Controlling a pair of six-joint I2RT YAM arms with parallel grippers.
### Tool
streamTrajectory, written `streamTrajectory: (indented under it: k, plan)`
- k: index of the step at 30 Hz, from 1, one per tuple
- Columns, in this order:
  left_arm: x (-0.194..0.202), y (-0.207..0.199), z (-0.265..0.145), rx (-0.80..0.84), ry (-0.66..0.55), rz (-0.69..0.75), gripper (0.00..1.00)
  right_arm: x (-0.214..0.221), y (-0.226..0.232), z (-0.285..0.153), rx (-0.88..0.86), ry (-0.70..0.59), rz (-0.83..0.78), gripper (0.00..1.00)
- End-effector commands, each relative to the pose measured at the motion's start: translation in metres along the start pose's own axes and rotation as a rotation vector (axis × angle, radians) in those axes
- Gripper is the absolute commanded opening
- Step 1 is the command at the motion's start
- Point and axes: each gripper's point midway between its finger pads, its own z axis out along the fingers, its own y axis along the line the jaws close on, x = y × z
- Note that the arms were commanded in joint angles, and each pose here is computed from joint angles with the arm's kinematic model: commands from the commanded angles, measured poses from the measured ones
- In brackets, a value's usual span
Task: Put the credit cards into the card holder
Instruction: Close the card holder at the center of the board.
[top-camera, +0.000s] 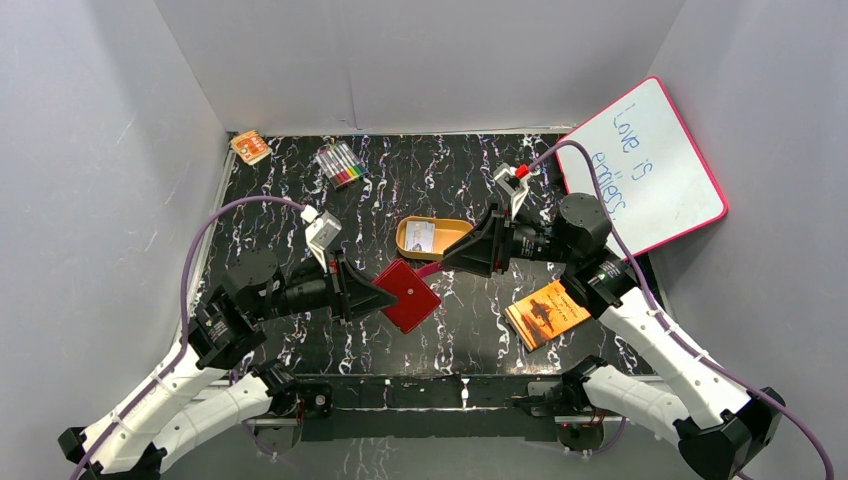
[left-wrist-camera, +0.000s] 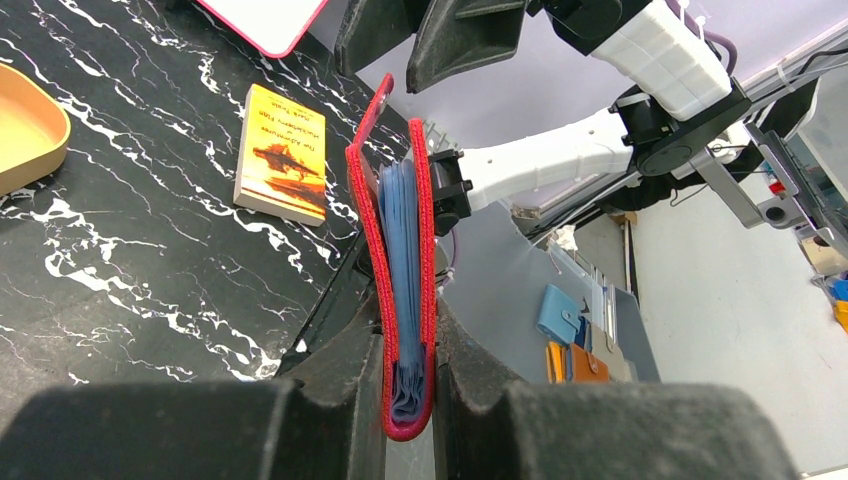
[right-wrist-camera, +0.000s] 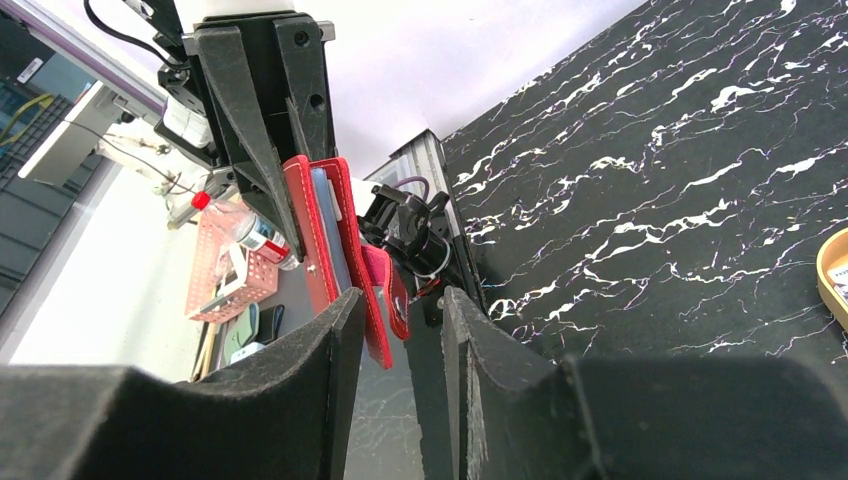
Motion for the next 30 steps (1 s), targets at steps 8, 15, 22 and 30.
streamTrajectory:
  k: [8,15,22,30]
  plan:
    - [-0.012,-0.013,-0.005,0.043,-0.052,0.031,0.0,-0.008,0.01,0.0,-0.036,-0.011,-0.027,0.32]
    - [-0.012,-0.012,-0.005,0.041,-0.053,0.033,0.0,-0.006,0.007,0.0,-0.028,-0.009,-0.021,0.31]
    - [-0.013,-0.012,-0.006,0.039,-0.059,0.034,0.0,-0.007,0.014,0.001,-0.06,-0.004,-0.017,0.31]
    - [-0.013,-0.012,-0.005,0.037,-0.058,0.034,0.0,-0.006,0.018,0.001,-0.083,0.003,-0.007,0.27]
